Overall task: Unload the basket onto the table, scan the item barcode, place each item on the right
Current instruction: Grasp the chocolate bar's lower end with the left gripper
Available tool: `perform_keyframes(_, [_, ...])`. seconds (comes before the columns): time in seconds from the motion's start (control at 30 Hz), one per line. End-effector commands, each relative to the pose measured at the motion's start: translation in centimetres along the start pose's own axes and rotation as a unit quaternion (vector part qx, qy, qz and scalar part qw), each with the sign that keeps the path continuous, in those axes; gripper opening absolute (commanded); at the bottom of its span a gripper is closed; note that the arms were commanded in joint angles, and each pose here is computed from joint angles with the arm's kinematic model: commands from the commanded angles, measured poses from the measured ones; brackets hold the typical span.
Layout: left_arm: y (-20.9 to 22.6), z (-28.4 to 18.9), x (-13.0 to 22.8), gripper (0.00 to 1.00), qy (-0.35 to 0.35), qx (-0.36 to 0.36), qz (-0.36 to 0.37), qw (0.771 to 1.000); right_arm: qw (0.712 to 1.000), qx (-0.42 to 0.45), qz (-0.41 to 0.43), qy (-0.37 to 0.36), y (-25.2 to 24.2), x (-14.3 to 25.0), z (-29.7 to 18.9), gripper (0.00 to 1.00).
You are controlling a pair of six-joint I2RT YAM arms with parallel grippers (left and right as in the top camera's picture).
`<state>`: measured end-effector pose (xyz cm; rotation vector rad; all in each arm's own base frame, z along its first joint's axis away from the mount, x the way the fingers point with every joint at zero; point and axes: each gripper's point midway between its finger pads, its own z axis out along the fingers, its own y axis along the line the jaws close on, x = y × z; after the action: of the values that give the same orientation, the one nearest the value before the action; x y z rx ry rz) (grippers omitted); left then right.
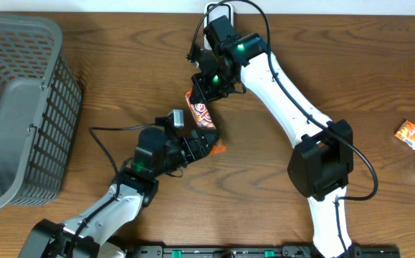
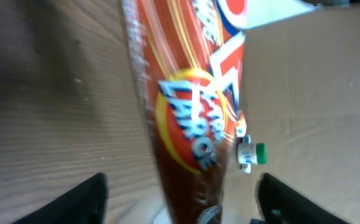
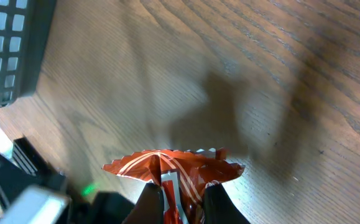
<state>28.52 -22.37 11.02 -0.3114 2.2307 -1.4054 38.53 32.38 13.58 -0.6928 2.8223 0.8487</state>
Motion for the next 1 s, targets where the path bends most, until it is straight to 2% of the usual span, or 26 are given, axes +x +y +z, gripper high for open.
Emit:
perform_keyframes(0.0, [-0.1,0.3,0.2,0.63,-0.007,-0.005,0.003,1.000,1.000,-0.002,0.001,-0.015,1.0,-0.4,-1.2,0.01])
perform_keyframes(0.2, [-0.1,0.4,0.1,0.19,-0.010,-0.007,0.004,1.000,1.000,-0.002,0.001,-0.014,1.0,-0.3,-1.2,0.01])
perform_keyframes(0.23, [-0.1,0.4,0.2,0.09,-0.010,-0.007,0.004,1.000,1.000,-0.002,0.002,-0.014,1.0,-0.3,-1.2,0.01])
perform_keyframes(0.47, [-0.3,0.4,0.0,0.07,-0.013,-0.003,0.008,1.000,1.000,-0.002,0.002,-0.013,1.0,-0.3,-1.2,0.01])
perform_keyframes(0.6, [-0.7,0.4,-0.2,0.07,-0.017,0.004,0.072,0.997,1.000,-0.001,0.003,-0.014,0.9,-0.3,-1.3,0.02])
perform_keyframes(0.67, [-0.7,0.4,-0.1,0.07,-0.015,0.004,0.101,0.995,1.000,-0.001,0.005,-0.015,0.6,-0.4,-1.4,0.41])
perform_keyframes(0.7, [-0.8,0.4,0.0,0.07,-0.012,0.006,0.118,0.993,1.000,0.001,0.007,-0.017,0.4,-0.5,-1.5,0.84])
perform_keyframes(0.73, [-0.8,0.4,0.0,0.07,-0.011,0.006,0.132,0.991,1.000,0.004,0.009,-0.019,0.0,-0.6,-1.7,0.99])
perform_keyframes(0.87, [-0.4,0.3,0.2,0.07,-0.007,-0.002,0.175,0.985,0.999,0.032,0.024,-0.031,-2.2,-1.0,-2.6,0.99])
perform_keyframes(0.97, [0.8,0.1,0.4,0.07,-0.002,-0.033,0.200,0.979,0.993,0.094,0.037,-0.053,-5.3,-1.7,-4.3,0.99])
